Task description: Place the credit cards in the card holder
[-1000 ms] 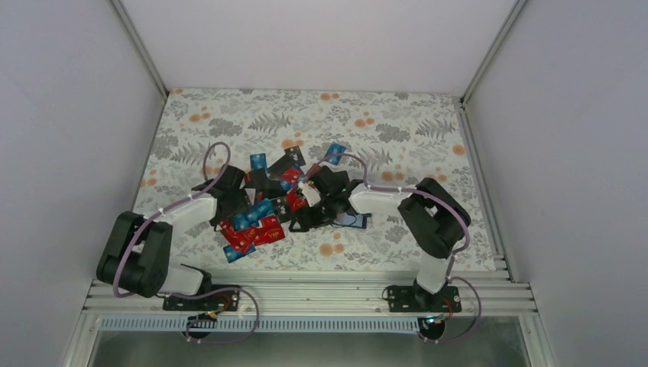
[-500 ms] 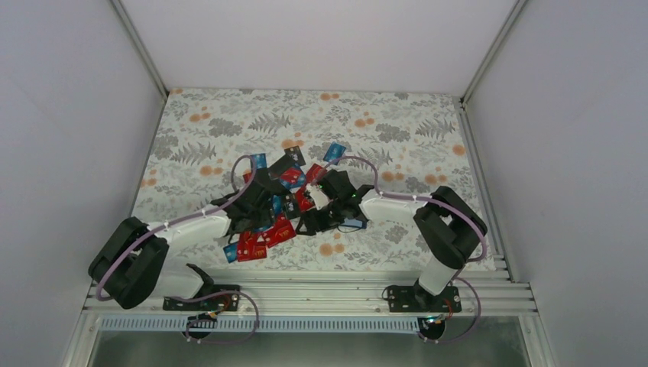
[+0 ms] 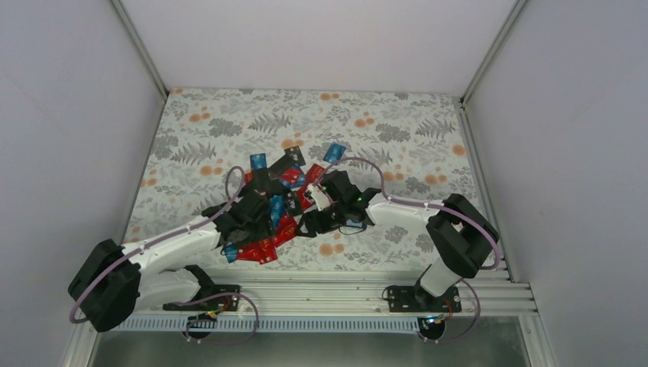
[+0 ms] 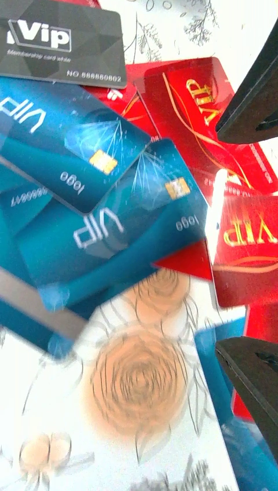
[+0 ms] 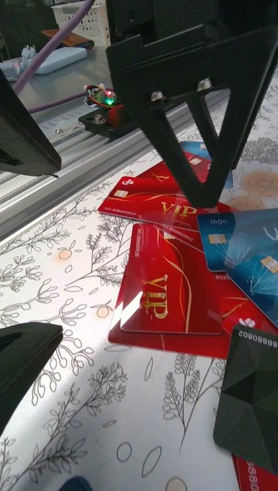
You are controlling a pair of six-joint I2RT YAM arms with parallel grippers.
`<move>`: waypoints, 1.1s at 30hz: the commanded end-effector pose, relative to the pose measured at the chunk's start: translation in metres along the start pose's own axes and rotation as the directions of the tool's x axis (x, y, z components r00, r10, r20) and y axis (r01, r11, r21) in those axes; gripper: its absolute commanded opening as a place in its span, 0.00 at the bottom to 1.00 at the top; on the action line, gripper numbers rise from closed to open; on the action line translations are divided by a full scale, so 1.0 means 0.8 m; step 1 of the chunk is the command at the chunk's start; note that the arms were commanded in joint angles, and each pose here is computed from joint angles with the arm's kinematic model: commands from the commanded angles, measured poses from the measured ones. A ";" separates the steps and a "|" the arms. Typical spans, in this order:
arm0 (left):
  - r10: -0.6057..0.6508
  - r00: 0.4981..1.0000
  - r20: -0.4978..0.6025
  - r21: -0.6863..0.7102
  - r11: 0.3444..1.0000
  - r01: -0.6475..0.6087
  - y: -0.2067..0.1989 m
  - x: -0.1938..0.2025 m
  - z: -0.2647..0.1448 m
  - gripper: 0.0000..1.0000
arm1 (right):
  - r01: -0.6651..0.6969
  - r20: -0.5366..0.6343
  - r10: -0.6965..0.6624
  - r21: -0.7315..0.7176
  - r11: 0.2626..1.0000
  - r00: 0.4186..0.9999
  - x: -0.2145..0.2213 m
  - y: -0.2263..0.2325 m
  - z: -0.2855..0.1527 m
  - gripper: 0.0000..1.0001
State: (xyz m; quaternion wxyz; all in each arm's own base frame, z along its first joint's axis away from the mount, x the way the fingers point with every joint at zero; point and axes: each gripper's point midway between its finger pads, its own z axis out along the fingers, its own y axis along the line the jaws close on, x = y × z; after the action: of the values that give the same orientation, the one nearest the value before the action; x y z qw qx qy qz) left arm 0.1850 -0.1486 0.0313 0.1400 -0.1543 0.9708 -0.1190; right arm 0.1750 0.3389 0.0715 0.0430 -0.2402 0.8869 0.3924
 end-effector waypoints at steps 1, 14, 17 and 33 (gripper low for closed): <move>-0.031 0.998 0.056 -0.112 0.993 0.037 0.035 -0.005 -0.017 0.84 | 0.020 0.002 -0.020 -0.035 0.999 1.000 0.005 0.021 0.001 0.66; 0.172 0.984 -0.036 -0.051 0.983 -0.174 0.016 0.016 0.034 0.80 | 0.000 -0.042 -0.001 -0.034 0.999 0.999 0.032 0.035 0.025 0.65; 0.199 0.978 -0.059 -0.035 0.979 -0.202 0.012 0.029 0.033 0.74 | -0.012 -0.043 0.010 -0.044 0.999 0.999 0.041 0.036 0.022 0.65; 0.323 0.938 -0.124 -0.008 0.945 -0.327 -0.012 0.087 0.031 0.66 | -0.073 -0.081 0.063 -0.129 0.989 0.995 0.081 0.043 0.020 0.66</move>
State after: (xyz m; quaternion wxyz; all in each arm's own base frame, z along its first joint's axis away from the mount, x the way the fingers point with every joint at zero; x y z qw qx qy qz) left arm 0.1604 -0.1936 0.0170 0.1606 0.0153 0.9803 -0.1141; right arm 0.1107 0.3343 0.0573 -0.0143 -0.2178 0.8843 0.4127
